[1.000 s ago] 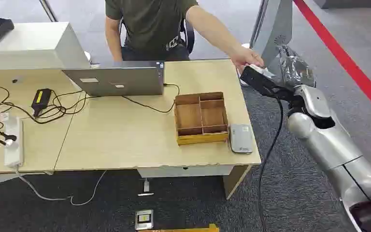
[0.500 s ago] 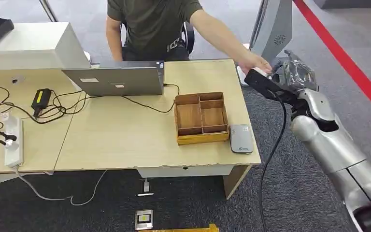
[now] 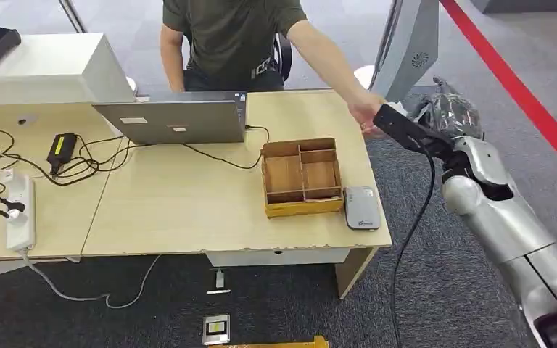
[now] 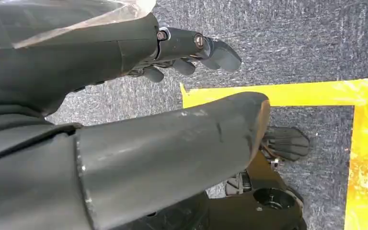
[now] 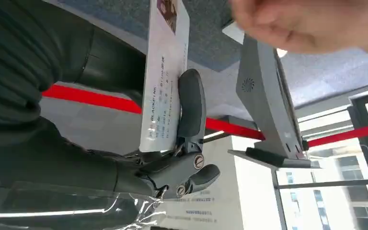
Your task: Pass the card to the sensor for recognition and then transmit it.
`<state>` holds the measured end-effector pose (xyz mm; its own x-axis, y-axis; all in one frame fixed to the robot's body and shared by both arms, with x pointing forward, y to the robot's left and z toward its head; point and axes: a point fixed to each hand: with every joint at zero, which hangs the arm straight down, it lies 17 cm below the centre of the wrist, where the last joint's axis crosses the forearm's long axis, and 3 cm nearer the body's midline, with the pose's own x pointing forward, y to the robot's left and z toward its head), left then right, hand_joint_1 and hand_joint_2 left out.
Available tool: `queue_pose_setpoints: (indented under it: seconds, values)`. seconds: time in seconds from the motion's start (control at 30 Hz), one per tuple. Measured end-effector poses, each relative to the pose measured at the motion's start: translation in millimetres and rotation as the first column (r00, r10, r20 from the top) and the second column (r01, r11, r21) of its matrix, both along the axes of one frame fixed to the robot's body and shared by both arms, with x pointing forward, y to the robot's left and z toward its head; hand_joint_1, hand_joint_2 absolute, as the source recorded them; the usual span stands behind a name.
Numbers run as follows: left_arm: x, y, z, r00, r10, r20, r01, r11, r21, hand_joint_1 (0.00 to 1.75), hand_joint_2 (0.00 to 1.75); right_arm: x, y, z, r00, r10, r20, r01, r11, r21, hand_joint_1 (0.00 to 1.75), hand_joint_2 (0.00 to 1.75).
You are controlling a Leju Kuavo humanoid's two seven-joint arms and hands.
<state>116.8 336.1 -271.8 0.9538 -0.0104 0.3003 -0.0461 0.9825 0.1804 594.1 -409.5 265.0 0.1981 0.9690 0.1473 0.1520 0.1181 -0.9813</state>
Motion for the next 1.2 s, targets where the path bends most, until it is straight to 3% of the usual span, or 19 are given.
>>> queue_pose_setpoints:
  seconds: [0.43,1.2]
  values:
    - [-1,0,0,1.0,0.007,-0.007,-0.007,1.0,-0.002,0.0,0.0,0,20,-22,0.997,0.075,-0.012,-0.075,0.997,-0.003,1.75,1.75]
    - [1,0,0,1.0,0.021,-0.001,-0.021,1.0,-0.002,0.0,0.0,-16,38,-137,0.98,0.107,-0.167,-0.092,0.991,0.098,1.75,1.75]
